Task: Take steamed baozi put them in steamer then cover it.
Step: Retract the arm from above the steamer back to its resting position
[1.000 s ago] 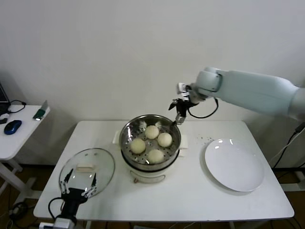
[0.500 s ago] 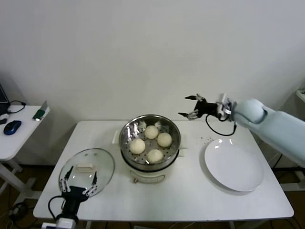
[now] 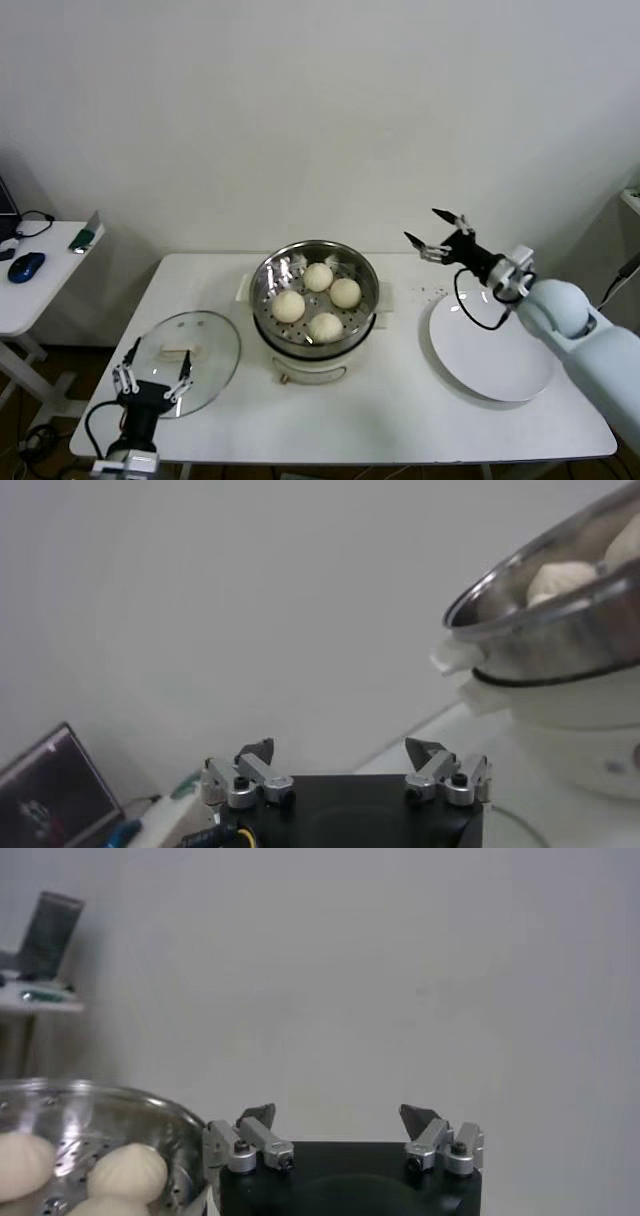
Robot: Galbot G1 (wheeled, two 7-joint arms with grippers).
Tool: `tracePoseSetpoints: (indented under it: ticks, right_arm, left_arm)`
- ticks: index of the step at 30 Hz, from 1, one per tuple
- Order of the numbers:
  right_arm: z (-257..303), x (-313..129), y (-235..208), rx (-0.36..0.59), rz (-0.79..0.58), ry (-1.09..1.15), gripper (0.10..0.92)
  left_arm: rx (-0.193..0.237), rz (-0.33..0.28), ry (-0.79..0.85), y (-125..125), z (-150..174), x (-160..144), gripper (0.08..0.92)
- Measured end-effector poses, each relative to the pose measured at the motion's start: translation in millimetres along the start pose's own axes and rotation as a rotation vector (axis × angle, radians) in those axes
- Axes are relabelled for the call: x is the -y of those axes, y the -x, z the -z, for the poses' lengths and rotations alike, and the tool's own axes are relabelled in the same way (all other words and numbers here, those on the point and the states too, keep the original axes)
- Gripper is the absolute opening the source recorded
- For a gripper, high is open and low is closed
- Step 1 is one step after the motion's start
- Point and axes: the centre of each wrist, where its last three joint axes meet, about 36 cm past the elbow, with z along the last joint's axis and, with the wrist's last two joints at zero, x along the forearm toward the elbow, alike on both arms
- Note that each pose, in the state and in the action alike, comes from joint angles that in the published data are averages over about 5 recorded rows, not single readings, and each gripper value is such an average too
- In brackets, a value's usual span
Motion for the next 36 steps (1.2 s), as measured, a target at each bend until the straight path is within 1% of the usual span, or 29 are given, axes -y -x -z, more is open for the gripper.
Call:
tracePoseSetpoints:
  ticks: [5,10,16,20,23,28,32,36]
  right_arm:
    - [-18,-20,-28,0.017,-0.095,0.095,0.823]
    - [-35,-39,-57,0.023,-0.177,0.17,0.823]
    - [-58,-60,-91,-0.001,-0.264,0.244,0.823]
    - [-71,-70,-110,-0.025,-0.318,0.273,0.823]
    - [-79,-76,-121,-0.04,-0.35,0.286,0.823]
    - [-88,-85,-132,-0.059,-0.384,0.297,0.823]
    - [-93,-88,-136,-0.068,-0.401,0.3,0.823]
    - [-97,-91,-136,-0.074,-0.411,0.297,0.823]
  left_arm:
    - [0.012,0.027,0.146,6,0,-5,0.823]
    - [0.026,0.044,0.361,16,-1,-9,0.823]
    - [0.048,0.035,0.638,31,-7,-11,0.823]
    - [0.057,0.012,0.79,42,-16,-6,0.823]
    - [0.051,-0.008,0.879,50,-26,0,0.823]
    - [0.02,-0.044,0.993,60,-48,7,0.823]
    - [-0.001,-0.072,1.05,65,-65,11,0.823]
    - [-0.011,-0.09,1.078,70,-78,15,0.823]
